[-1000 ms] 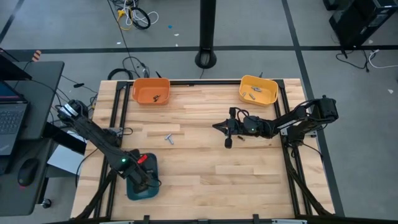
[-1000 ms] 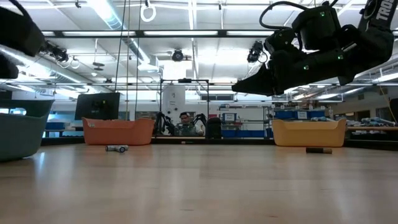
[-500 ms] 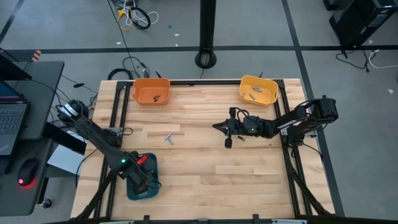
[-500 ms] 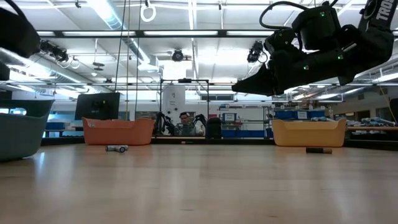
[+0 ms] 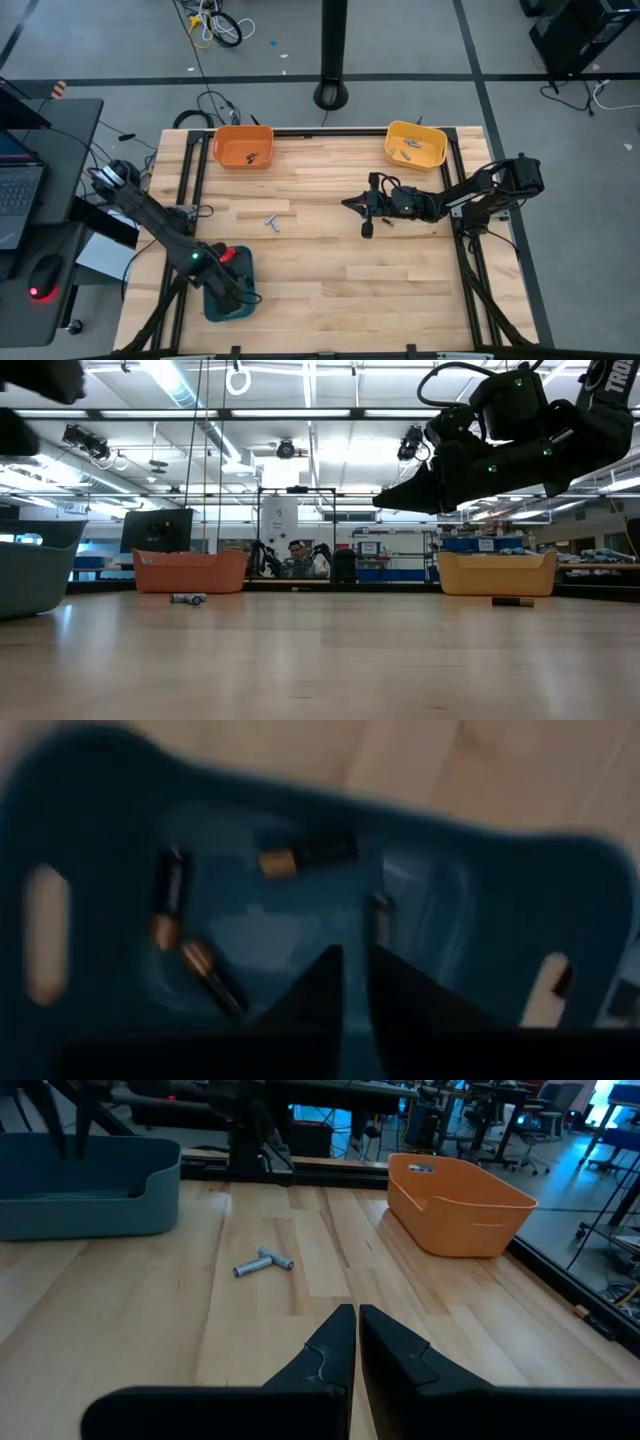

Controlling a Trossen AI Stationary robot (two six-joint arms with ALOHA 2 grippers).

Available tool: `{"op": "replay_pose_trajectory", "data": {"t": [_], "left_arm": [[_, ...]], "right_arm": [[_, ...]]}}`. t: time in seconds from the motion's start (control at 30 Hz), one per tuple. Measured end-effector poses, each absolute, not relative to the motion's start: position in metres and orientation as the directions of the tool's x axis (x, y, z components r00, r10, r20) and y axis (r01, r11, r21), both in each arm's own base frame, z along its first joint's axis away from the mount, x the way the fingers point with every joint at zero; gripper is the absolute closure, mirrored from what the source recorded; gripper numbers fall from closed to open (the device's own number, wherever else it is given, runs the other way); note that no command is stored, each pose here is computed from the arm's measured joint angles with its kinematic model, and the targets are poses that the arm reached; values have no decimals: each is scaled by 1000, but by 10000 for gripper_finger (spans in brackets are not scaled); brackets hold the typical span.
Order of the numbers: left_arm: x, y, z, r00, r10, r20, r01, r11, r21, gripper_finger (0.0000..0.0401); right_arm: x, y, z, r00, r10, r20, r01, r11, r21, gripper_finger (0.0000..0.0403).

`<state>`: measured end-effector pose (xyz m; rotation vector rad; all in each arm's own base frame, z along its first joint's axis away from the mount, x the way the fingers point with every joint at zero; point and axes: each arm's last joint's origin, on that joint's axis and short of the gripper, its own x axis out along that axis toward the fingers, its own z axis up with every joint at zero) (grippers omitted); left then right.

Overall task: Sort batteries
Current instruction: Put the small copper and black battery into the orange bin

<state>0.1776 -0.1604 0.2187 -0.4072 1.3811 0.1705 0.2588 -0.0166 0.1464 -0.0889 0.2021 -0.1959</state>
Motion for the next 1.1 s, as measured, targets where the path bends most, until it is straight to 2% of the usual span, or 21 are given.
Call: {"op": "replay_pose_trajectory", "data": {"t": [0.1, 0.4, 0.63, 0.73, 0.8, 0.97, 1.1], "left_arm": [[182, -151, 224, 247, -86, -965, -334, 928, -168, 390], [200, -112, 254, 520, 21, -854, -197, 976, -97, 397], [223, -65, 253, 522, 204, -828, -273, 960, 65, 398], [234, -48, 244, 547, 238, -802, -267, 958, 102, 397], [240, -40, 234, 599, 198, -776, -212, 973, 85, 397], [249, -26, 210, 729, -1, -684, -16, 1000, -18, 397], [246, -9, 197, 752, 23, -659, -33, 999, -4, 397]], "right_arm": [[259, -17, 146, 961, -202, -191, 184, 977, -107, 373], [259, -16, 146, 962, -196, -190, 178, 978, -108, 380], [259, -16, 147, 962, -196, -190, 181, 979, -93, 389], [260, -16, 147, 962, -196, -189, 188, 980, -59, 385], [262, -17, 148, 961, -196, -196, 192, 981, -39, 380], [269, -16, 149, 949, -178, -259, 183, 983, -3, 376], [274, -13, 150, 941, -164, -294, 180, 983, 29, 374]]}}
